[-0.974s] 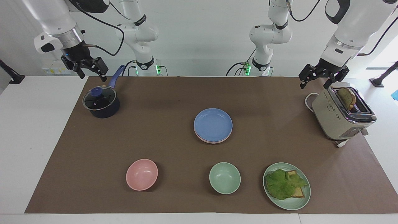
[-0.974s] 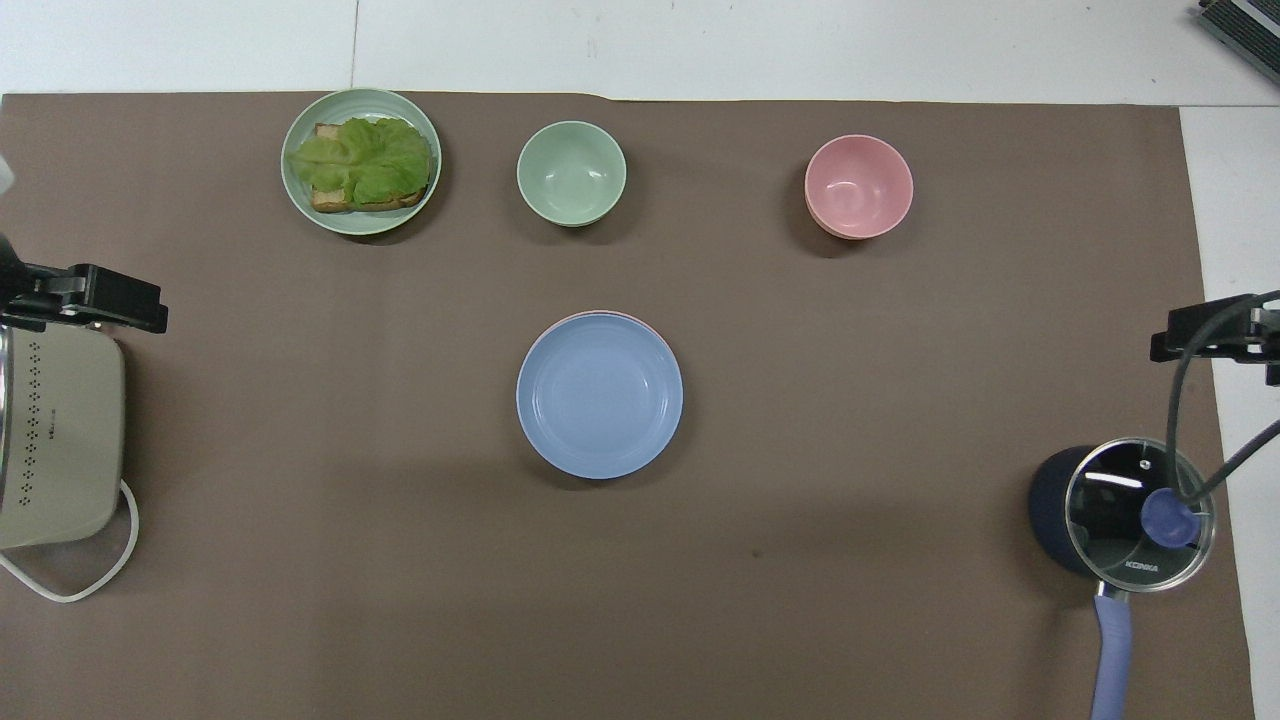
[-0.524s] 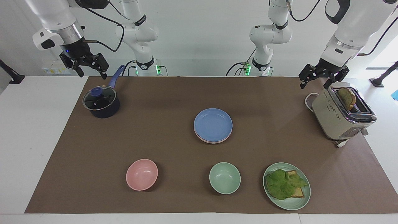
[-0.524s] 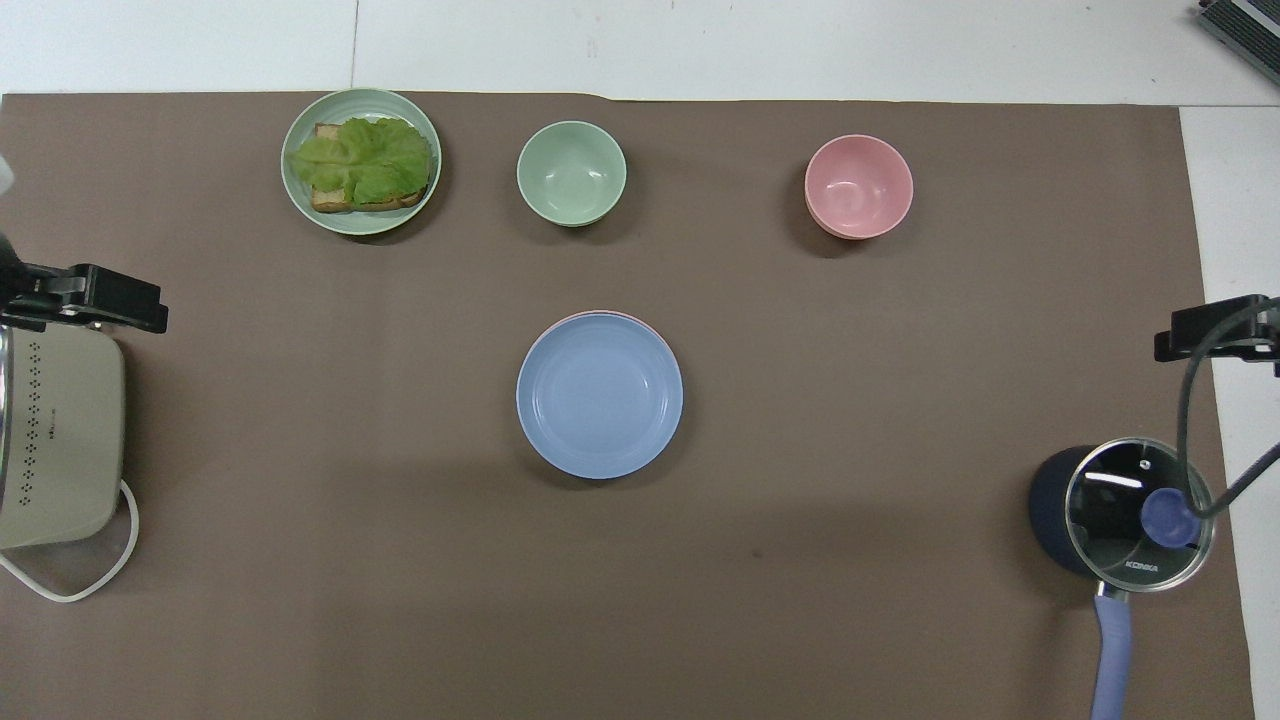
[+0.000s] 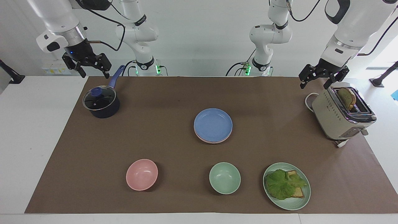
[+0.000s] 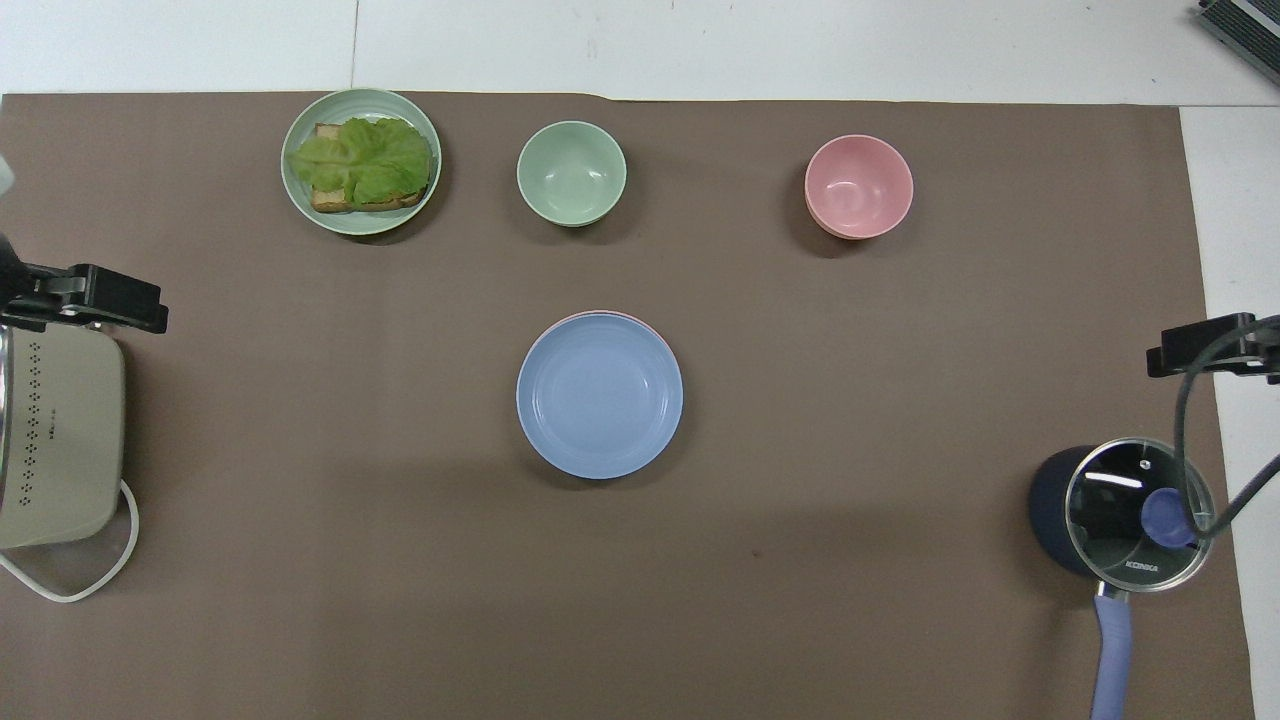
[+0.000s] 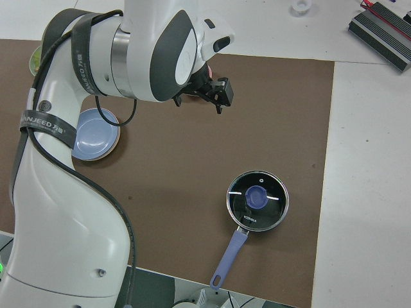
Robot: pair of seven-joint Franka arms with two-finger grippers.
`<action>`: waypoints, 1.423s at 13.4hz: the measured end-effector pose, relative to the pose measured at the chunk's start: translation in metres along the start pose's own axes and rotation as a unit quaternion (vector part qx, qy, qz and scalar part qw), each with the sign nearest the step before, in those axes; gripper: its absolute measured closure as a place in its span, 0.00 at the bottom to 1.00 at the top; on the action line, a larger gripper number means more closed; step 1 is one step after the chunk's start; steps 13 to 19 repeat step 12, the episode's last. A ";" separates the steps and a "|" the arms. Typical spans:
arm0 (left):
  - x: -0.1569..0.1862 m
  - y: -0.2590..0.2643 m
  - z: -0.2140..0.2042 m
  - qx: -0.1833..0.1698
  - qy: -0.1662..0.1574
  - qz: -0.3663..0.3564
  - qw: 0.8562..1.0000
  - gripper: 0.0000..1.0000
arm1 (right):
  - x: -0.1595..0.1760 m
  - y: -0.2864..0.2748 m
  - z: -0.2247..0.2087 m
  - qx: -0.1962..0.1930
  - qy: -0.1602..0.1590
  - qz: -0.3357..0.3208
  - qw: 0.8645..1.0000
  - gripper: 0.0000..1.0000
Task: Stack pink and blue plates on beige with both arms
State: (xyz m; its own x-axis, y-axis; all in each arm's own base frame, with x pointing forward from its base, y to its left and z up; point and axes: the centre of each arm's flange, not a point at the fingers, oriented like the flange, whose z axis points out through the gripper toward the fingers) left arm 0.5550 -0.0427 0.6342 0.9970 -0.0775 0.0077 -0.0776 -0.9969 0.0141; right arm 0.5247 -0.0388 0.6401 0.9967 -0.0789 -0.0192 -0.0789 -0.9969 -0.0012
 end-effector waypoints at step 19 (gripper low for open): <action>0.000 0.000 0.000 0.000 0.000 0.000 1.000 0.00 | -0.004 0.001 -0.005 -0.011 -0.007 0.000 1.000 0.00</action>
